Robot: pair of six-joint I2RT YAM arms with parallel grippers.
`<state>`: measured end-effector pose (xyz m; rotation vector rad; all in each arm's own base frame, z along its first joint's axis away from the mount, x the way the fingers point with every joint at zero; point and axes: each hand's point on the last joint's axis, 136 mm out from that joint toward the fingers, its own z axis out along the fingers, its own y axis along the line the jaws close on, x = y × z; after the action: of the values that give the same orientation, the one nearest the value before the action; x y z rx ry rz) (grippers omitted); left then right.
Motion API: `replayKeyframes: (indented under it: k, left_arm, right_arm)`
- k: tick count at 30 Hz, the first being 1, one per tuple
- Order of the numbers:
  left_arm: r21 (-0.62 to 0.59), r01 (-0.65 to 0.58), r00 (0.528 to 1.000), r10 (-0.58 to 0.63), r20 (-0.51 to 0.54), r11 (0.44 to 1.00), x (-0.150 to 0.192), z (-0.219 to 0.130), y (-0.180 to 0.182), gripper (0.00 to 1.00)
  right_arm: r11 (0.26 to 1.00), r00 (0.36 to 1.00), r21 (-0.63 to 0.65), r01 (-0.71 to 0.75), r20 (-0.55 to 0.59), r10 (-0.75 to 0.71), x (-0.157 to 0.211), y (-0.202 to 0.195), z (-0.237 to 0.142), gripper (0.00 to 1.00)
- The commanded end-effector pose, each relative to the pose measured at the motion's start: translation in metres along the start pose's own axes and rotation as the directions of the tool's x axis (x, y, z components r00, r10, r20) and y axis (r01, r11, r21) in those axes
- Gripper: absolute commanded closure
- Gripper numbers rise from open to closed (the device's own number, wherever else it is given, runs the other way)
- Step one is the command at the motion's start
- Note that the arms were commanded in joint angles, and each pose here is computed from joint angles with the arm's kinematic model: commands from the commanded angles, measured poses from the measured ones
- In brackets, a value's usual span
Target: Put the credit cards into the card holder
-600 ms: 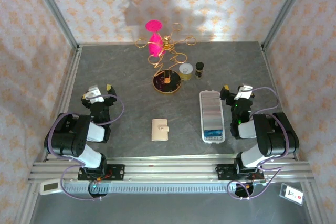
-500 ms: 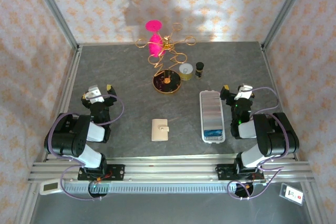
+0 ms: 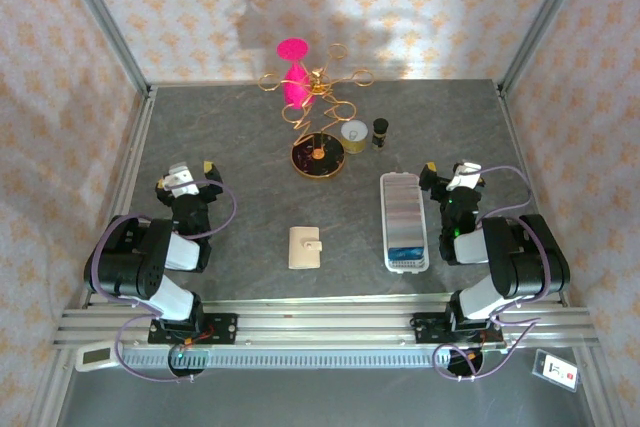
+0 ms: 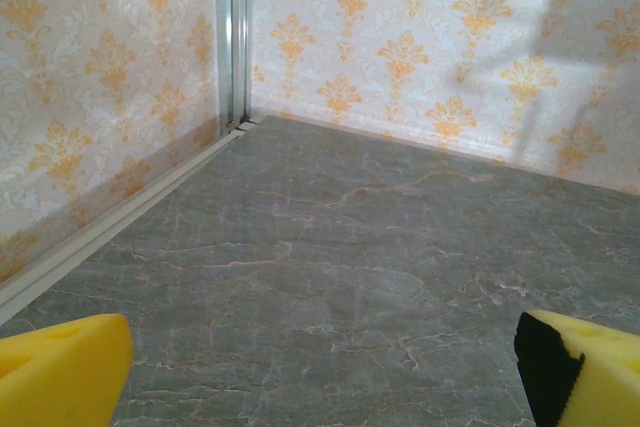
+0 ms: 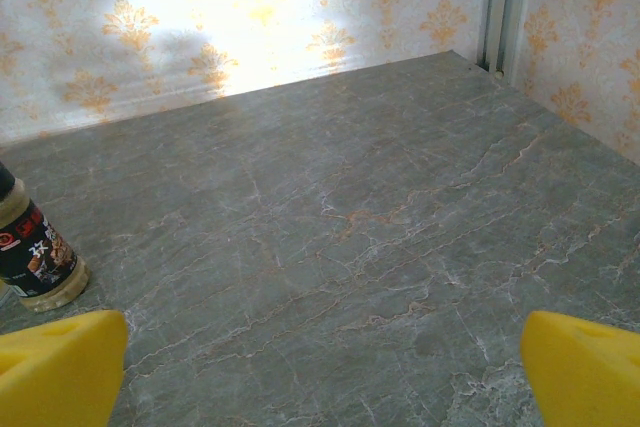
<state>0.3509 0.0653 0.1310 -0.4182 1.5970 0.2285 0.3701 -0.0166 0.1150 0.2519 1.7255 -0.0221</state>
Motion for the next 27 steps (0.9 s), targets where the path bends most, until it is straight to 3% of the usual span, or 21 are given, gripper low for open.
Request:
replayKeyframes:
  k: [1,21,27]
  left_arm:
    - [0.023,-0.011,1.000,0.010,0.013,1.000,-0.006,0.004,-0.008,0.01]
    - [0.019,-0.007,1.000,0.007,0.020,1.000,-0.008,0.004,-0.007,0.01]
    - [-0.011,-0.028,1.000,0.028,0.008,1.000,-0.021,0.005,-0.010,0.01]
  right_arm:
    - [1.000,0.999,-0.005,-0.013,0.033,0.013,-0.010,0.001,0.002,0.00]
    - [1.000,0.999,-0.004,-0.015,0.035,0.015,-0.010,0.001,0.002,0.00]
    - [0.976,0.998,0.208,-0.066,0.005,0.067,-0.053,-0.025,0.007,0.00]
